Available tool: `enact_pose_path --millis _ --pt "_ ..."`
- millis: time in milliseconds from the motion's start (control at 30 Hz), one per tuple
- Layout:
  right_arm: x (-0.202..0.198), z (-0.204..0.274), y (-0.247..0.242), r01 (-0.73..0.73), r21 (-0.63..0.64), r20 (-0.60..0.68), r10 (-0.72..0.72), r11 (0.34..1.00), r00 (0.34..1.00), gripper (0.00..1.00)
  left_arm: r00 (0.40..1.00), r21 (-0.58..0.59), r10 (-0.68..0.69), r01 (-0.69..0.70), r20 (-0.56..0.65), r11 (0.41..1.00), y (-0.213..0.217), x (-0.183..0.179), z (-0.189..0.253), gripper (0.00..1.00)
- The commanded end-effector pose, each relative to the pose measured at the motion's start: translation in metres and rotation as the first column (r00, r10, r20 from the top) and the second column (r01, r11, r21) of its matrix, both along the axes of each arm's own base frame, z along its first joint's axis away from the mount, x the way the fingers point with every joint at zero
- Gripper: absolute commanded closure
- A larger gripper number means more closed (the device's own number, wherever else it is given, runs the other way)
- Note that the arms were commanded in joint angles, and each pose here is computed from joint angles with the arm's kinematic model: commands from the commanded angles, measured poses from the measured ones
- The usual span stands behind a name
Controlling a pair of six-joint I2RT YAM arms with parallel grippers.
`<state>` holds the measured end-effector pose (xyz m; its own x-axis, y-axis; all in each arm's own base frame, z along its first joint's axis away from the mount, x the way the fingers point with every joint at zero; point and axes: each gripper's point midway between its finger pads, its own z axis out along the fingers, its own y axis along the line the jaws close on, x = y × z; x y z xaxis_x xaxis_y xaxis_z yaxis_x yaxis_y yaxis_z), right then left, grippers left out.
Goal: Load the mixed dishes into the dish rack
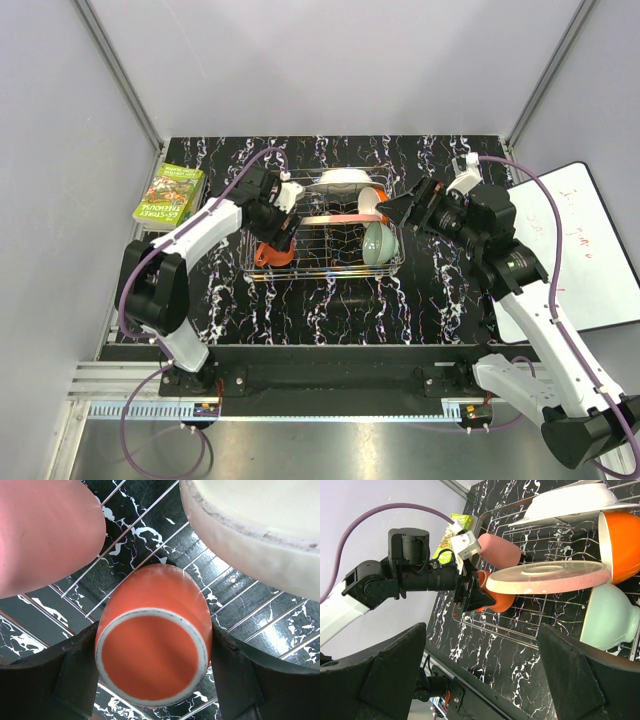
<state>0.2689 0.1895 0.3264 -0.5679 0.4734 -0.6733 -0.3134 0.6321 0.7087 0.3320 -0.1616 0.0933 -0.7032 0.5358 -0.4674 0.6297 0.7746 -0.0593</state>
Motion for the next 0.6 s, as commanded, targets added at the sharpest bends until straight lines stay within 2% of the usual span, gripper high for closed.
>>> enact_pose_path --millis 0,67,133,167,233,300,400,467,500,567 --pt "0.001 0.009 -0.004 0.01 -0.002 0.046 -0.009 1.0 0.999 0.0 0.998 0.028 0.026 -0.028 0.065 0.999 0.001 0.014 -0.006 1.0" --pt "0.002 0.008 -0.003 0.008 -0.004 0.044 -0.008 1.0 0.999 0.0 0.998 0.058 0.033 -0.036 0.058 0.998 0.005 0.012 -0.013 0.99" --pt "0.002 0.008 -0.003 0.006 -0.008 0.043 -0.005 1.0 0.999 0.0 0.998 0.075 0.042 -0.046 0.047 0.996 0.008 0.008 -0.018 0.84" --pt "0.002 0.008 -0.003 0.007 -0.008 0.042 -0.007 1.0 0.999 0.0 0.998 0.076 0.044 -0.048 0.045 0.996 0.009 0.007 -0.018 0.66" --pt "0.003 0.008 -0.003 0.007 -0.009 0.04 -0.007 1.0 0.999 0.0 0.998 0.076 0.046 -0.05 0.052 0.996 0.01 0.005 -0.016 0.62" --pt "0.004 0.008 -0.003 0.01 -0.009 0.04 -0.01 1.0 0.999 0.0 0.997 0.072 0.049 -0.053 0.057 0.996 0.011 0.003 -0.013 0.51" --pt "0.005 0.007 -0.003 0.009 -0.009 0.036 -0.009 1.0 0.999 0.0 0.997 0.066 0.053 -0.057 0.062 0.996 0.012 0.0 -0.007 0.32" --pt "0.005 0.006 -0.002 0.004 -0.009 0.033 -0.004 1.0 0.999 0.0 0.997 0.065 0.053 -0.057 0.056 0.996 0.013 -0.005 -0.005 0.24" --pt "0.005 0.005 -0.001 0.003 -0.01 0.03 -0.003 1.0 1.0 0.0 0.997 0.058 0.055 -0.058 0.057 0.997 0.013 -0.007 -0.003 0.11" --pt "0.006 0.005 -0.001 0.001 -0.011 0.03 -0.001 1.0 1.0 0.0 0.997 0.062 0.057 -0.06 0.049 0.996 0.015 -0.011 -0.005 0.04"
